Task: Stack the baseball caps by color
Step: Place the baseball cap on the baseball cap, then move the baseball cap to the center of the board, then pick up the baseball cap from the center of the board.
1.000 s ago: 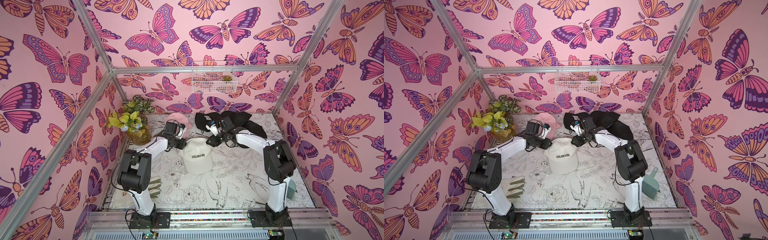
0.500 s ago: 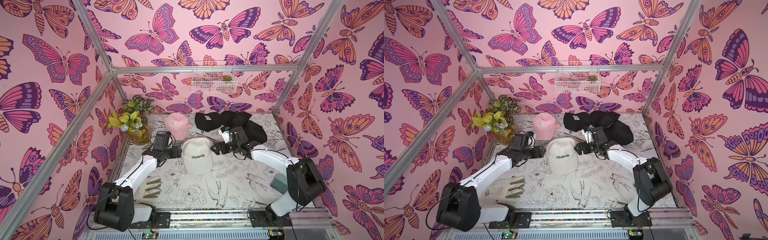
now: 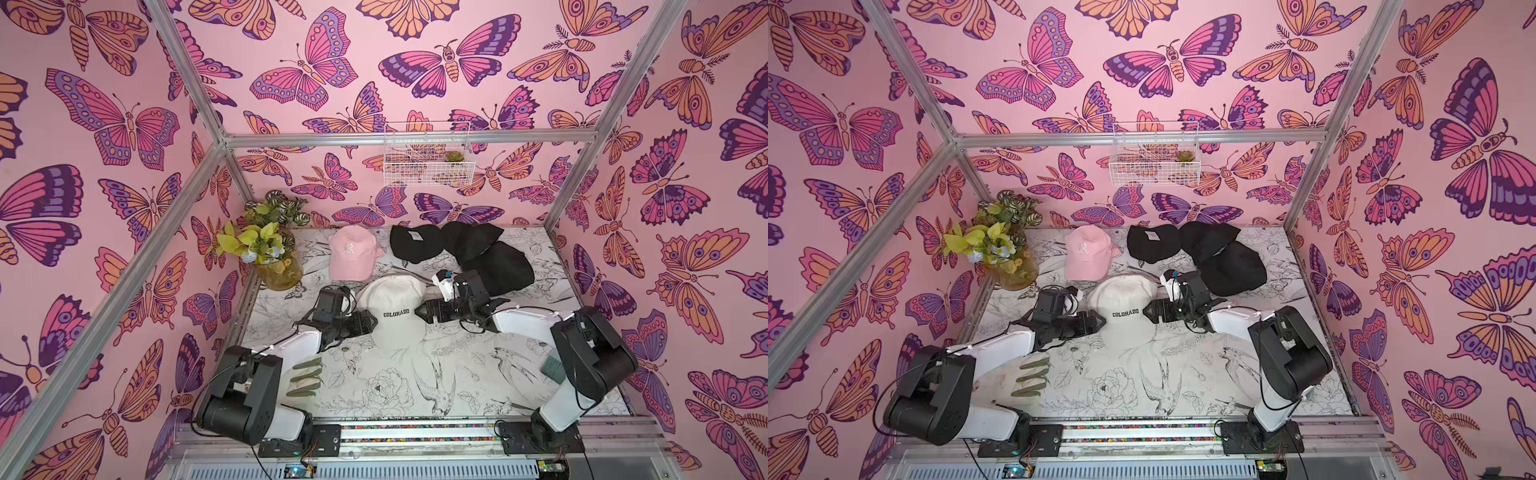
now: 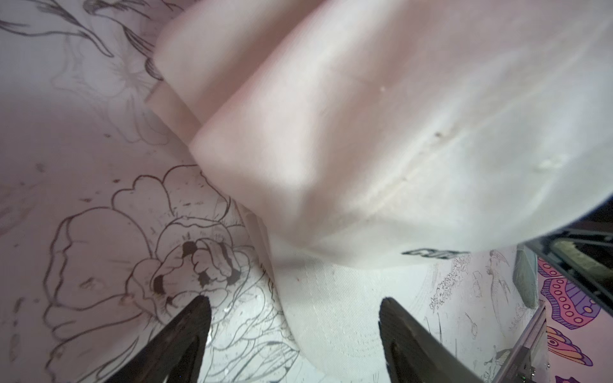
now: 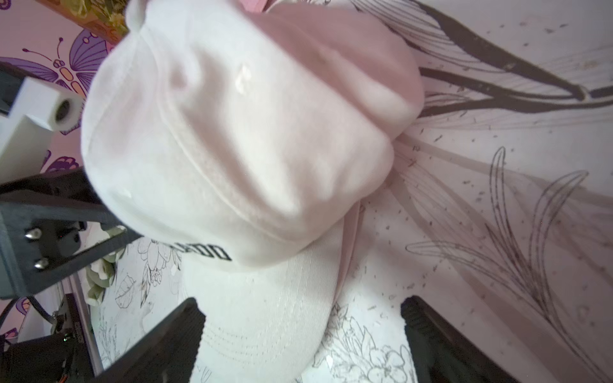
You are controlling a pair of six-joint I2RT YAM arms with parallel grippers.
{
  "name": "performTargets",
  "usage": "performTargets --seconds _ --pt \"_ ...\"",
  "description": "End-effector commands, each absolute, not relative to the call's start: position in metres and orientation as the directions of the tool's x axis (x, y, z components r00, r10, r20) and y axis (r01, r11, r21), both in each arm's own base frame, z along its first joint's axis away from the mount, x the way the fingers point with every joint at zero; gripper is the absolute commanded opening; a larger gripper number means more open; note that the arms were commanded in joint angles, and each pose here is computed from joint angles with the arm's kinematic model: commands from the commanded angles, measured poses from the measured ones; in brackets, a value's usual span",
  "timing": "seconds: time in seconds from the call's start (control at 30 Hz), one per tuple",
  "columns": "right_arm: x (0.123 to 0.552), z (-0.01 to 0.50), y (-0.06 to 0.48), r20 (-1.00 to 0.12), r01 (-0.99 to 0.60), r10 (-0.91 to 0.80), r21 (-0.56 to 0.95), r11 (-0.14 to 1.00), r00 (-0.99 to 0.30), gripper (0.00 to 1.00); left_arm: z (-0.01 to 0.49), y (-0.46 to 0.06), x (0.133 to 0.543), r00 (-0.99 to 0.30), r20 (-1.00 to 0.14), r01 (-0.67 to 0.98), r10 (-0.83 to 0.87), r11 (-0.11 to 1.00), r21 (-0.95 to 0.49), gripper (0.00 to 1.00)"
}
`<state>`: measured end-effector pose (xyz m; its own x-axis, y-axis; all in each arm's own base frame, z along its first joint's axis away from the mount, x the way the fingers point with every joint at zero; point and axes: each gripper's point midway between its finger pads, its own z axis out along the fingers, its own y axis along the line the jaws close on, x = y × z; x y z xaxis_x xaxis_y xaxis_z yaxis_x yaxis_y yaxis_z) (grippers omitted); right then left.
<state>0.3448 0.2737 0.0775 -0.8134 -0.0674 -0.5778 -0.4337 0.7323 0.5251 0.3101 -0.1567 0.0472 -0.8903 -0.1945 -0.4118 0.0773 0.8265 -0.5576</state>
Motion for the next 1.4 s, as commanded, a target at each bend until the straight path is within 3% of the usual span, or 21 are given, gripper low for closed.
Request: performTargets --seconds 0.0,0.2,0.47,0.67,0.77,0.83,0.9,1.0,1.03,1.07,1.1,1.37 --pt "0.37 0.102 0.285 -0.649 -0.47 -0.036 0.511 0.719 -0.76 0.97 0.051 -0.162 0.329 -0.864 -0.46 0.106 -0.206 0.818 -0.565 0.82" --pt "0.461 0.139 0.236 -0.704 -0.264 0.14 0.433 0.862 -0.697 0.97 0.042 -0.157 0.333 -0.859 -0.464 0.083 -0.217 0.835 -0.544 0.81" --pt "0.556 0.114 0.253 -0.672 -0.267 -0.005 0.288 0.919 -0.741 0.95 0.037 -0.157 0.334 -0.866 -0.448 0.069 -0.221 0.835 -0.545 0.8" --pt "0.585 0.085 0.29 -0.612 -0.285 0.007 0.378 0.881 -0.791 0.88 0.035 -0.161 0.335 -0.876 -0.431 0.071 -0.218 0.825 -0.56 0.78" --pt "0.587 0.056 0.297 -0.576 -0.243 0.003 0.348 0.905 -0.817 0.85 0.034 -0.162 0.335 -0.879 -0.425 0.07 -0.217 0.822 -0.565 0.78" --pt "0.587 0.04 0.292 -0.563 -0.193 -0.001 0.282 0.94 -0.827 0.77 0.034 -0.163 0.335 -0.881 -0.42 0.07 -0.216 0.819 -0.57 0.78" --pt "0.588 0.03 0.28 -0.563 -0.127 0.018 0.217 0.968 -0.826 0.62 0.034 -0.164 0.335 -0.882 -0.417 0.069 -0.218 0.817 -0.573 0.78" --pt "0.593 0.036 0.267 -0.591 -0.062 0.088 0.228 0.972 -0.802 0.46 0.032 -0.165 0.333 -0.888 -0.406 0.068 -0.217 0.811 -0.581 0.78" --pt "0.595 0.045 0.265 -0.612 -0.06 0.107 0.246 0.967 -0.783 0.31 0.032 -0.166 0.333 -0.889 -0.403 0.068 -0.215 0.811 -0.581 0.77" --pt "0.598 0.056 0.262 -0.637 -0.061 0.122 0.258 0.964 -0.761 0.08 0.031 -0.166 0.333 -0.891 -0.4 0.066 -0.214 0.811 -0.581 0.77" --pt "0.6 0.067 0.259 -0.658 -0.06 0.132 0.261 0.963 -0.742 0.0 0.03 -0.166 0.332 -0.893 -0.397 0.064 -0.213 0.812 -0.581 0.77" --pt "0.576 0.163 0.209 -0.769 -0.068 0.178 0.277 0.958 -0.614 0.0 0.025 -0.169 0.333 -0.904 -0.375 0.06 -0.207 0.806 -0.589 0.75"
